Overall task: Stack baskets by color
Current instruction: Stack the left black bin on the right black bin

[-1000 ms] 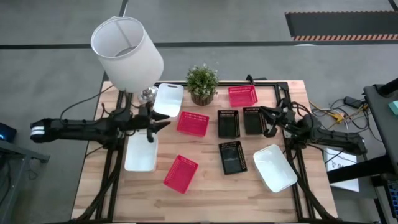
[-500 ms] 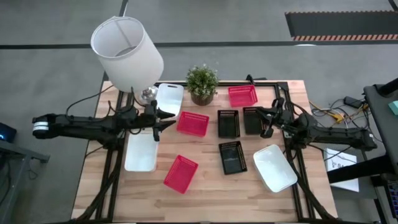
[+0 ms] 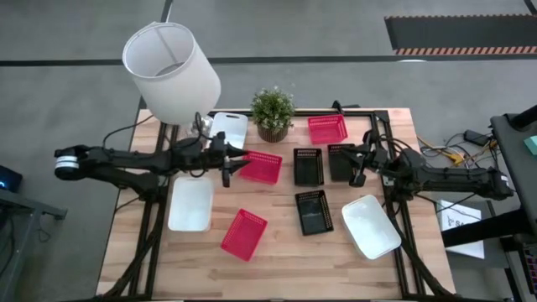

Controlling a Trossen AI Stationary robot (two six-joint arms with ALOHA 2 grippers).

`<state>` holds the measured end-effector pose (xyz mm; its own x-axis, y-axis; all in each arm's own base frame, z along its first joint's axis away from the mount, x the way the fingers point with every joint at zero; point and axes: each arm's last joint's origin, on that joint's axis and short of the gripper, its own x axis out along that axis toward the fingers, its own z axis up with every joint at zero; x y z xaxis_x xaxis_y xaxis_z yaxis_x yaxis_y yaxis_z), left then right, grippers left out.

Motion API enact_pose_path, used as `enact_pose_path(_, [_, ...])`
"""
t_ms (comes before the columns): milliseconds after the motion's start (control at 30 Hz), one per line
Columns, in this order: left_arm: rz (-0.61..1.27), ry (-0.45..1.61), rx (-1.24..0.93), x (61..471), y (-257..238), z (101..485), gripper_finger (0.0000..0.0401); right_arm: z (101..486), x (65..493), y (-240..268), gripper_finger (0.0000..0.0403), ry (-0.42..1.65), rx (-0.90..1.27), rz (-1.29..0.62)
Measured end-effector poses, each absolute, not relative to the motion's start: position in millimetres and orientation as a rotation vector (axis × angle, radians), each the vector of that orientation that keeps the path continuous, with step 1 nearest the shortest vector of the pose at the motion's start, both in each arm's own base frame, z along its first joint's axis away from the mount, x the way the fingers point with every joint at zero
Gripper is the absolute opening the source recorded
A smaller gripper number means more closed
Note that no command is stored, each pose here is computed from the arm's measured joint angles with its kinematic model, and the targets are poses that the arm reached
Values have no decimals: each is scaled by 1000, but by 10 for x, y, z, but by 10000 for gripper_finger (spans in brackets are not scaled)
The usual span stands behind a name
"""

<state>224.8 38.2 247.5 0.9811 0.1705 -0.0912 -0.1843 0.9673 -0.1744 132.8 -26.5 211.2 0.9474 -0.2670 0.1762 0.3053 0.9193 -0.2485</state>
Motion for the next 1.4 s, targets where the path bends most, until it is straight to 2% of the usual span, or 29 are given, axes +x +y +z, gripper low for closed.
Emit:
enact_pose_path(200, [174, 83, -184, 2462, 398, 2562, 132, 2187, 1374, -271, 31, -137, -276, -293])
enact_pose_path(500, [75, 103, -127, 2661, 171, 2605, 132, 2283, 1615, -296, 31, 88, -231, -250])
enact_pose_path(733, [-24, 80, -88, 2556, -73, 2671, 132, 2354, 1943, -170, 31, 217, -248, -143])
enact_pose_path(800, [-42, 73, -86, 2508, -110, 2705, 132, 2443, 2058, -114, 31, 196, -265, -119])
enact_pose_path(1100, [-50, 36, -66, 2308, -115, 2865, 132, 2536, 2519, 148, 31, 366, -305, -41])
enact_pose_path(1400, [-50, 86, -8, 2144, -106, 2901, 132, 2558, 2826, 311, 31, 677, -240, -5])
